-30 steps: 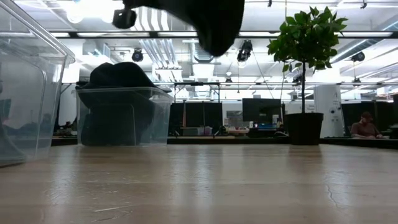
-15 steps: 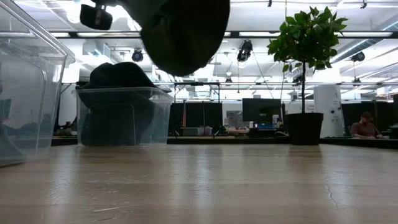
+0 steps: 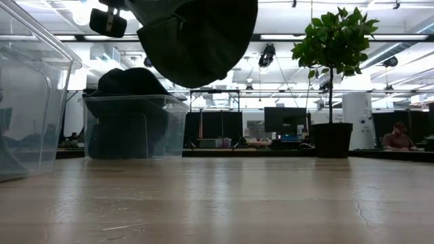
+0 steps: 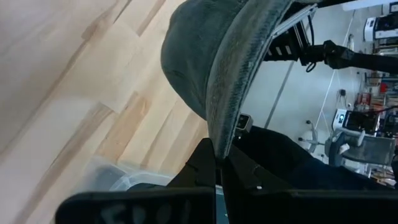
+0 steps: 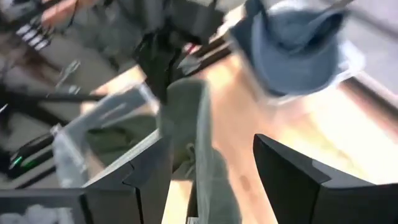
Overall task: Pick & Place hat
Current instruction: Put the green cap into the bottom transparent bin
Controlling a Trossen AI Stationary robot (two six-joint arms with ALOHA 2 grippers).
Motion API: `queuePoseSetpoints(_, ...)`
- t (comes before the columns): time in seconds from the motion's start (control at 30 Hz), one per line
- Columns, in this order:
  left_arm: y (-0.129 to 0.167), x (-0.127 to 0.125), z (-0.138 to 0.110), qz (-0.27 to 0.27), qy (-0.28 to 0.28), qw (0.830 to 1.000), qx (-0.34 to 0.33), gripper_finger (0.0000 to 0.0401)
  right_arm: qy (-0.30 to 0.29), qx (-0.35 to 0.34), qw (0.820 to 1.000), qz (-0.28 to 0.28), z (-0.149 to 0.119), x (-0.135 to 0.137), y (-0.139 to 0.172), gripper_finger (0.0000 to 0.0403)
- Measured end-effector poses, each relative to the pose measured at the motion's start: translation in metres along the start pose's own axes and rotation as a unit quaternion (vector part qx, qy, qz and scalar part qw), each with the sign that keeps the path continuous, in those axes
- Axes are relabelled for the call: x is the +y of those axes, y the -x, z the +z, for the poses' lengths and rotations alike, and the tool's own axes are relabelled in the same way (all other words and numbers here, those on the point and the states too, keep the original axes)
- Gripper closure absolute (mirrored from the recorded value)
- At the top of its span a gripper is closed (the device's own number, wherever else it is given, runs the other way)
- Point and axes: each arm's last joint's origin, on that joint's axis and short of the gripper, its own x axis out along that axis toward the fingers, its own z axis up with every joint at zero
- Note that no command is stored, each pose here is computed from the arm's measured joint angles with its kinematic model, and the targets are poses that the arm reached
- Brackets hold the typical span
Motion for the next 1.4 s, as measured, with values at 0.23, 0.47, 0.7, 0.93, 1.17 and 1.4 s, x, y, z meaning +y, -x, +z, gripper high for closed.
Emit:
queuePoseSetpoints(0.23, 0.000, -0.001, 0.000, -0.002, -0.002, 1.000, -0.002, 0.0398, 0.028, 0.072, 0.997, 0.010, -0.006, 0.004, -0.044, 0.0182)
queuePoseSetpoints(0.47, 0.000, -0.002, -0.001, -0.005, -0.008, 1.000, -0.003, 0.0398, 0.023, 0.117, 0.993, -0.026, -0.015, -0.003, -0.069, 0.0182)
queuePoseSetpoints(0.7, 0.001, -0.002, -0.001, -0.005, -0.009, 1.000, -0.004, 0.0398, 0.030, 0.123, 0.992, -0.027, -0.017, -0.003, -0.075, 0.0319)
queuePoseSetpoints(0.93, 0.001, -0.003, 0.000, -0.006, -0.014, 1.000, -0.015, 0.0393, 0.015, 0.109, 0.993, -0.052, -0.015, -0.004, -0.073, 0.0390)
queuePoseSetpoints(1.17, 0.009, -0.009, 0.003, -0.016, -0.036, 0.997, -0.070, 0.0346, -0.003, 0.074, 0.997, -0.038, -0.008, -0.002, -0.064, 0.0392)
queuePoseSetpoints(1.4, 0.020, -0.010, -0.001, -0.010, -0.038, 0.993, -0.107, 0.0301, -0.042, 0.058, 0.997, -0.042, -0.005, -0.002, -0.055, 0.0394)
